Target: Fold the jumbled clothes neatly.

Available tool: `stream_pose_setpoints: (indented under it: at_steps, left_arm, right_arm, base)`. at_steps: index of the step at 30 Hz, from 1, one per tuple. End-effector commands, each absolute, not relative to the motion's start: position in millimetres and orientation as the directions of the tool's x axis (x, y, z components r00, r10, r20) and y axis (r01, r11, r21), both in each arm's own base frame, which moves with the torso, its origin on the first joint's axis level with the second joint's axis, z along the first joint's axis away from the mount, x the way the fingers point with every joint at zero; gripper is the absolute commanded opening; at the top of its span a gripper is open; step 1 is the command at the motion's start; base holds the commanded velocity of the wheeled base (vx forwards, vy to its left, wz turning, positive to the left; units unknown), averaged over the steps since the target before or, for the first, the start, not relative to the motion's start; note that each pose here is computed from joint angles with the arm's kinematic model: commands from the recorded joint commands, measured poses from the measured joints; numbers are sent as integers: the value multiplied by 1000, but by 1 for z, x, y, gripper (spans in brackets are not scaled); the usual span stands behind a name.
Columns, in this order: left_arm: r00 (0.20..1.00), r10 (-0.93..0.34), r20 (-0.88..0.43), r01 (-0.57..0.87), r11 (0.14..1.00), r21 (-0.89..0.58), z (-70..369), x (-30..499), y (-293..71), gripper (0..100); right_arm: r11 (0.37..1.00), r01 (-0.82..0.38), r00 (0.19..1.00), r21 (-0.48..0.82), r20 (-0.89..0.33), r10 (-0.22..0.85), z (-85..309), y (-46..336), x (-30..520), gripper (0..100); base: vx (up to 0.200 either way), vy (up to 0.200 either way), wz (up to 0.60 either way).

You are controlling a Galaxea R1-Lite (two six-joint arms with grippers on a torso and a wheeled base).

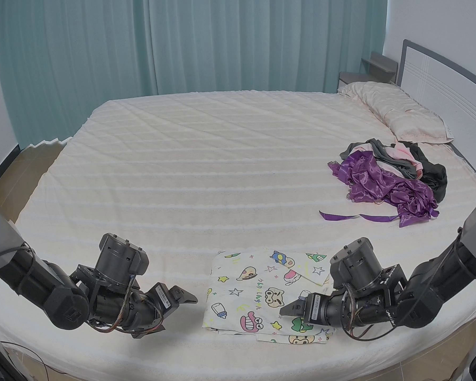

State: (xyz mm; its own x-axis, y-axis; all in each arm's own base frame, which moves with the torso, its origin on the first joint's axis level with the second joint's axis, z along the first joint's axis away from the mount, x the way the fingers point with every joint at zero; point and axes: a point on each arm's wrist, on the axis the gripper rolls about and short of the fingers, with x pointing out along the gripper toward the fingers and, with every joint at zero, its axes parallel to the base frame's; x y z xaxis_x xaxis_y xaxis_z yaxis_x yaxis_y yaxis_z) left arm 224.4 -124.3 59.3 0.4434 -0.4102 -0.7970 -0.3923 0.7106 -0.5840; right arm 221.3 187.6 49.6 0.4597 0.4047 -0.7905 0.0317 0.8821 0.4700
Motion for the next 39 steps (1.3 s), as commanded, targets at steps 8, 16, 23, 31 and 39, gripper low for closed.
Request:
stream_pose_setpoints:
  at_steps: [8, 16, 23, 31, 39]
  left_arm:
    - [444, -412, -796, -390, 711, -585, 60, 223, -124, 100]
    - [444, -412, -796, -390, 711, -585, 60, 223, -124, 100]
    - [447, -412, -794, -388, 711, -587, 61, 223, -124, 100]
    - [447, -412, -794, -388, 711, -587, 61, 223, -124, 100]
    - [447, -412, -794, -388, 711, -587, 61, 223, -124, 100]
  right_arm:
    - [877, -23, 511, 481, -748, 423, 79, 174, 185, 100]
    - [837, -54, 553, 545, -681, 479, 100, 181, 192, 100]
    - [875, -13, 506, 484, -752, 424, 47, 207, 220, 100]
    - [882, 0, 510, 471, -758, 405, 18, 209, 231, 100]
    - [895, 19, 489, 446, -785, 381, 18, 193, 215, 100]
  base:
    - [0, 0, 0]
    - [0, 0, 0]
    - [0, 0, 0]
    - [0, 0, 0]
    - [0, 0, 0]
